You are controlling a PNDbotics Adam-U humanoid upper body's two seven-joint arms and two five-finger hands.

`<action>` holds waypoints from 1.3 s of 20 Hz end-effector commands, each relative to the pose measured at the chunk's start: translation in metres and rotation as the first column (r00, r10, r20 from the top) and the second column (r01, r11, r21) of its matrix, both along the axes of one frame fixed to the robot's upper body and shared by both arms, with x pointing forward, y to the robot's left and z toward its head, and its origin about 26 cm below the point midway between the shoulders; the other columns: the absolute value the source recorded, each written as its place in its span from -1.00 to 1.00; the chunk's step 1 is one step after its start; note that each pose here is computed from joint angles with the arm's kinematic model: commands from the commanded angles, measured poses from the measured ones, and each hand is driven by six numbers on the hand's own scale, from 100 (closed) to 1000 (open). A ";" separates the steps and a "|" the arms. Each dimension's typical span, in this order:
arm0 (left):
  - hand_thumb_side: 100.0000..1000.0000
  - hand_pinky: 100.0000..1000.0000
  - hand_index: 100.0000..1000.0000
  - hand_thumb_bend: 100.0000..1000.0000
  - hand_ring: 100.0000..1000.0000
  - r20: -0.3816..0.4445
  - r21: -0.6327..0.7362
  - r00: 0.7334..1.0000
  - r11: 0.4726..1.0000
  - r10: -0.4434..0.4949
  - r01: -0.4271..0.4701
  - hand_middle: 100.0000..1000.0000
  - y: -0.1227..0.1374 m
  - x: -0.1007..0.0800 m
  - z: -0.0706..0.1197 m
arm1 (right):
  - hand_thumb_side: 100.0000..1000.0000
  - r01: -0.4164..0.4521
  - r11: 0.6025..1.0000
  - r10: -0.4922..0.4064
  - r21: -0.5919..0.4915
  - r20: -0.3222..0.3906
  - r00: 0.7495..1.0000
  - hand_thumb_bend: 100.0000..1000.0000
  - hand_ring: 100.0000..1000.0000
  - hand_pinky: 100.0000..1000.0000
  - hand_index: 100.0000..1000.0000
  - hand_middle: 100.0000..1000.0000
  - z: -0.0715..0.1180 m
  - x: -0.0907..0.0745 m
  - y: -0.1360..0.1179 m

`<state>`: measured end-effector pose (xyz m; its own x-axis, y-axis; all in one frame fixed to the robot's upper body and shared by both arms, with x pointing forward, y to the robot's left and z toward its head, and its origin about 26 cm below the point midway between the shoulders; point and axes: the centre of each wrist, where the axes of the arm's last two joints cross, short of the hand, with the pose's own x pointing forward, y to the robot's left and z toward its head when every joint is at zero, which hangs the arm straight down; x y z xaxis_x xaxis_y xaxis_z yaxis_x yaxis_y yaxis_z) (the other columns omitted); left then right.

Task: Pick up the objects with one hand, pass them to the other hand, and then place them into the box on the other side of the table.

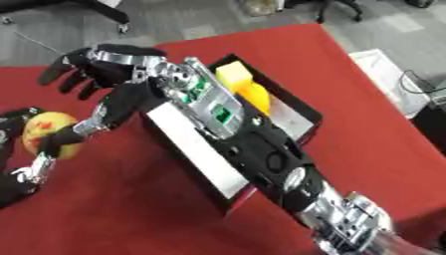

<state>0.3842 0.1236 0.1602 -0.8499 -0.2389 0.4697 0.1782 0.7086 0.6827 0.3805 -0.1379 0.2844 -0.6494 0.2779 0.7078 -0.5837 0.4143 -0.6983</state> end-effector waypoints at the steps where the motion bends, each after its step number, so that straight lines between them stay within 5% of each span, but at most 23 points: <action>1: 0.22 0.63 0.30 -1.00 0.24 0.079 -0.025 0.997 1.000 -0.001 0.003 0.03 -0.005 -0.002 0.018 | -0.93 -0.026 1.000 0.026 -0.002 -0.002 1.000 0.02 0.72 0.62 0.51 0.66 0.007 -0.004 0.004; 16: 0.27 0.57 0.28 -1.00 0.23 0.255 -0.074 0.966 0.997 0.033 -0.015 0.03 -0.005 -0.018 0.030 | -1.00 0.022 1.000 -0.022 -0.022 -0.025 0.999 -0.12 0.70 0.60 0.46 0.60 0.002 0.001 -0.004; 22: 0.27 0.57 0.28 -1.00 0.23 0.249 -0.072 0.968 0.997 0.022 -0.004 0.03 -0.010 -0.019 0.027 | -1.00 0.004 1.000 -0.004 0.006 -0.033 0.999 -0.44 0.56 0.56 0.19 0.23 0.003 -0.001 -0.002; 26: 0.27 0.58 0.29 -1.00 0.23 0.240 -0.069 0.971 0.998 0.017 0.000 0.03 -0.014 -0.017 0.025 | -1.00 -0.033 0.999 0.034 0.023 -0.052 0.998 -0.40 0.49 0.56 0.04 0.04 0.005 -0.004 0.000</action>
